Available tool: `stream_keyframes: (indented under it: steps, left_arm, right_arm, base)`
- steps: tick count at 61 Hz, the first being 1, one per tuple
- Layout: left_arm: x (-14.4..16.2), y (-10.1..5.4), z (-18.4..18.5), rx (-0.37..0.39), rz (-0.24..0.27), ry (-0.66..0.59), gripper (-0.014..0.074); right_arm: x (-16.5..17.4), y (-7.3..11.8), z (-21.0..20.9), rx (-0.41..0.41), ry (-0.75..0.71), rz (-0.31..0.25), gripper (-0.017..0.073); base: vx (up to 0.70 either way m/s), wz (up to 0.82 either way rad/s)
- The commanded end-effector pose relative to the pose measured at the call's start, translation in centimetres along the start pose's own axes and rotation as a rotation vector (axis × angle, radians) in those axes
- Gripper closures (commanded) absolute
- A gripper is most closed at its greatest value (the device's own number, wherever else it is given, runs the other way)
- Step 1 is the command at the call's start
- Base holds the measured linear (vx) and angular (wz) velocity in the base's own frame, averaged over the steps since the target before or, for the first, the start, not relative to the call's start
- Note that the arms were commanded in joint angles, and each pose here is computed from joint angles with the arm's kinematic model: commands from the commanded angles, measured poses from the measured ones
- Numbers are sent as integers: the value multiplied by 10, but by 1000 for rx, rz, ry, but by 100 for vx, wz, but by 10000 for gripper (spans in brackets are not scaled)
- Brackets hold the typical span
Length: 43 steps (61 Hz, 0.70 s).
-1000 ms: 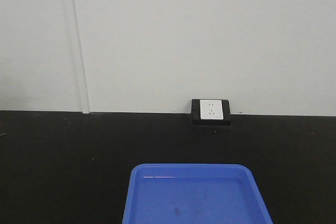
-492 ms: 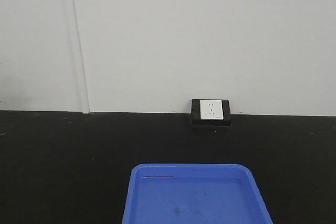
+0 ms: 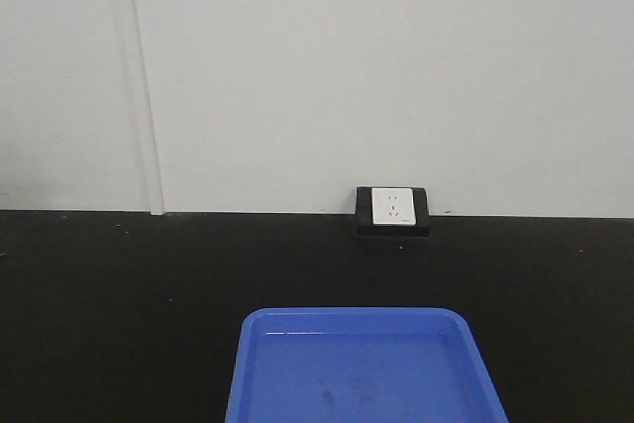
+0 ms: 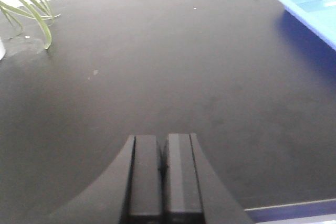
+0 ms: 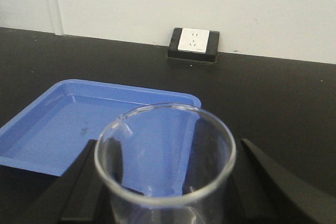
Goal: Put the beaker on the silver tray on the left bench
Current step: 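Hold the beaker in the right gripper while the base turns away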
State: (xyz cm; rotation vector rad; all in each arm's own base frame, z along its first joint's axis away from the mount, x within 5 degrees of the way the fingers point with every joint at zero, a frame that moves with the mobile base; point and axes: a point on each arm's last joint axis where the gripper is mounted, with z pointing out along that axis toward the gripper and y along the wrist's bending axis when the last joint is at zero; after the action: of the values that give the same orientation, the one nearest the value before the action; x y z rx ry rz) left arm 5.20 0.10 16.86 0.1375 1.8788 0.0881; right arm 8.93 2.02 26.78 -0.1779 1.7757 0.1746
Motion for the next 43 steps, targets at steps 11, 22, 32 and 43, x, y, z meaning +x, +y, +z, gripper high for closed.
stream_keyframes:
  steps: [11,22,32,43]
  left_arm:
    - [-1,-1,2,7,0,-66,592]
    - [-1,-1,2,7,0,-66,592]
    - [-1,-1,2,7,0,-66,592]
    - [-1,-1,2,7,0,-66,592]
  right_arm:
    - [-16,2,-2,-20,-96,-15,571]
    - [-16,2,-2,-20,-96,-15,571]
    - [-16,2,-2,-20,-96,-15,571]
    - [-16,2,-2,-20,-96,-15,571]
  base:
    - [-5,-13]
    - [-8,-17]
    - [-11,-21]
    - [-14,-22]
